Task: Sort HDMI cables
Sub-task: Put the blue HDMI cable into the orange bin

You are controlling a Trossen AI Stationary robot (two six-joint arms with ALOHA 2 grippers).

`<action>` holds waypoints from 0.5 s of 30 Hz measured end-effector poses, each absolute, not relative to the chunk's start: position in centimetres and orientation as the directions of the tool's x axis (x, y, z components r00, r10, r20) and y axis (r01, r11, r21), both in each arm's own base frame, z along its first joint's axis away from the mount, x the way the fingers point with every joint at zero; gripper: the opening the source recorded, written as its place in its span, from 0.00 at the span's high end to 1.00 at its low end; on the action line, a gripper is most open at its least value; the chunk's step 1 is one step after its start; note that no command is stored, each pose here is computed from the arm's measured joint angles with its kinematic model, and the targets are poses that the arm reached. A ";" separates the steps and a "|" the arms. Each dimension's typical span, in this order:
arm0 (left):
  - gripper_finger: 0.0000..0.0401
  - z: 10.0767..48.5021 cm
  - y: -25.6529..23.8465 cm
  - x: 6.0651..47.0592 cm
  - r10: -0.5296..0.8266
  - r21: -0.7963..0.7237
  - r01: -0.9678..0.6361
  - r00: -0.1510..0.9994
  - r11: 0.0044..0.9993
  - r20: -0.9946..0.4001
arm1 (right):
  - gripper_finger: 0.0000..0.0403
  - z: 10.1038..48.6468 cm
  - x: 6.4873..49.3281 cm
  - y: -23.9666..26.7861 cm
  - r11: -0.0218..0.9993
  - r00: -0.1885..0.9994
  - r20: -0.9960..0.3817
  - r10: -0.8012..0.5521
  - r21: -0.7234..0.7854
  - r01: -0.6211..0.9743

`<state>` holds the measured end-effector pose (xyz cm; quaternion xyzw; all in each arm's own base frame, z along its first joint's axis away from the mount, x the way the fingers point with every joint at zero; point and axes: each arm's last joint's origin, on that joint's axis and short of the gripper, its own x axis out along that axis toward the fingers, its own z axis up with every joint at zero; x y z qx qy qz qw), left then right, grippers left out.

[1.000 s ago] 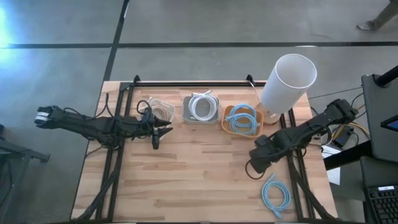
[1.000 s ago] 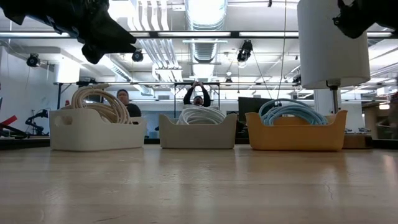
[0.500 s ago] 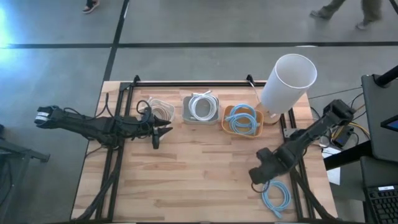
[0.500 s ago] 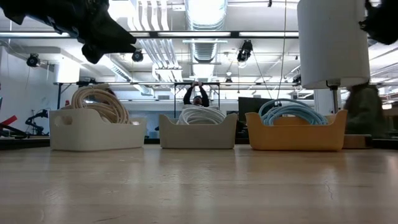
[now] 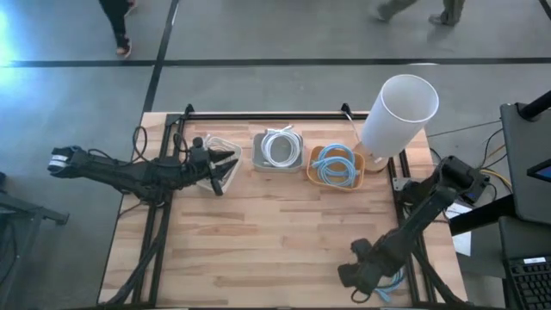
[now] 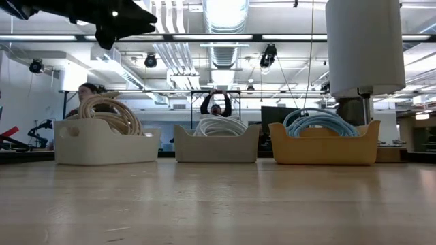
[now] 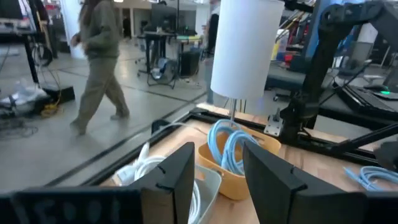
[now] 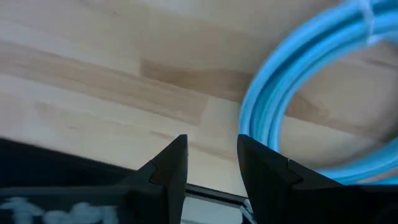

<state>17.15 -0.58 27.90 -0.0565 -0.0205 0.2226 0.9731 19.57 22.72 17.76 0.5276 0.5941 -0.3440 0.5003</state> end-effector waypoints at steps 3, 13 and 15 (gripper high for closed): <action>0.65 27.9 -0.6 17.2 0.435 -0.105 -0.431 0.900 0.896 0.020 | 0.66 16.6 20.0 23.5 0.210 -0.006 -0.955 0.295 0.059 0.976; 0.65 28.3 -0.5 17.1 0.436 -0.097 -0.430 0.899 0.897 0.049 | 0.64 16.5 20.0 23.9 0.196 -0.112 -0.966 0.235 -0.066 0.978; 0.65 28.3 -0.5 17.1 0.436 -0.084 -0.431 0.899 0.898 0.051 | 0.64 16.2 19.7 23.8 0.190 -0.122 -0.967 0.225 -0.079 0.979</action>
